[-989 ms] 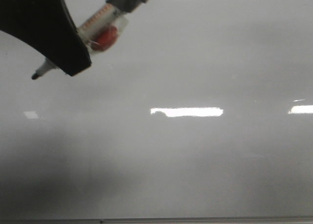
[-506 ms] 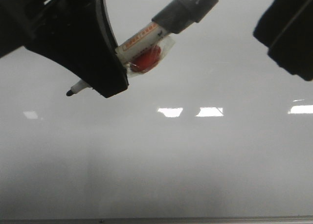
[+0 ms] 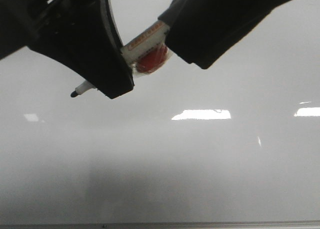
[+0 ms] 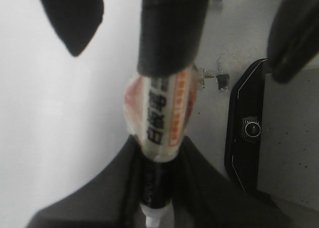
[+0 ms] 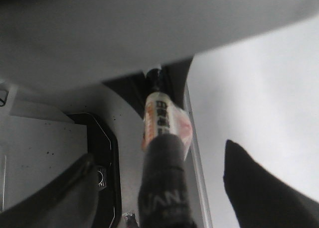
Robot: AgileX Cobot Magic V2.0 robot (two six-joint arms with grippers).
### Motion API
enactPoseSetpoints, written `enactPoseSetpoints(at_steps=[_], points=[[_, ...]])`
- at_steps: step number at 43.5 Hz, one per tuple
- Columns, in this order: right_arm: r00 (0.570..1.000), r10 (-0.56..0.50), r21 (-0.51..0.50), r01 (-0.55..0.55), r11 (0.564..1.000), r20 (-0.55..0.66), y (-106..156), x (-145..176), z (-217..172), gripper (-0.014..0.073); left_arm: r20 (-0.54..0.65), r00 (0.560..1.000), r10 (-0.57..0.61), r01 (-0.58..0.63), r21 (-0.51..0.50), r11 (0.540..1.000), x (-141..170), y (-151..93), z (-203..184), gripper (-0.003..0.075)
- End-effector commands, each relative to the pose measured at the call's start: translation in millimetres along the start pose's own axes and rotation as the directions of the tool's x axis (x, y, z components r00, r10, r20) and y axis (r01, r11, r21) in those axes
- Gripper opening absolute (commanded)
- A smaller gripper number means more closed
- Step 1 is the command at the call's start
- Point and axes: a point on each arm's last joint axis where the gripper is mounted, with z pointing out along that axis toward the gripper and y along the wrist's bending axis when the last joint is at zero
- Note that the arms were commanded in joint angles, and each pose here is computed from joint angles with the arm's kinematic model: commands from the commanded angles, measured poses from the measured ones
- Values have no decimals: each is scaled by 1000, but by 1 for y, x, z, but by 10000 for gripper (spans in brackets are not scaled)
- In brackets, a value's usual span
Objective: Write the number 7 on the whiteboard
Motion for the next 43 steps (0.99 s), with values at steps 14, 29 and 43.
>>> enactPoseSetpoints(at_steps=[14,29,43], points=[[993,11,32,-15,999,114,0,-17,-13,210,93,996,2,2,-44,999,-12,2,-15,-20],[994,11,17,-13,1000,104,2,-16,-13,-35,97,995,-15,19,-43,999,-12,2,-16,314],[993,45,77,-54,996,110,-2,-12,-31,-66,194,980,-41,68,-133,989,-2,-6,-69,441]])
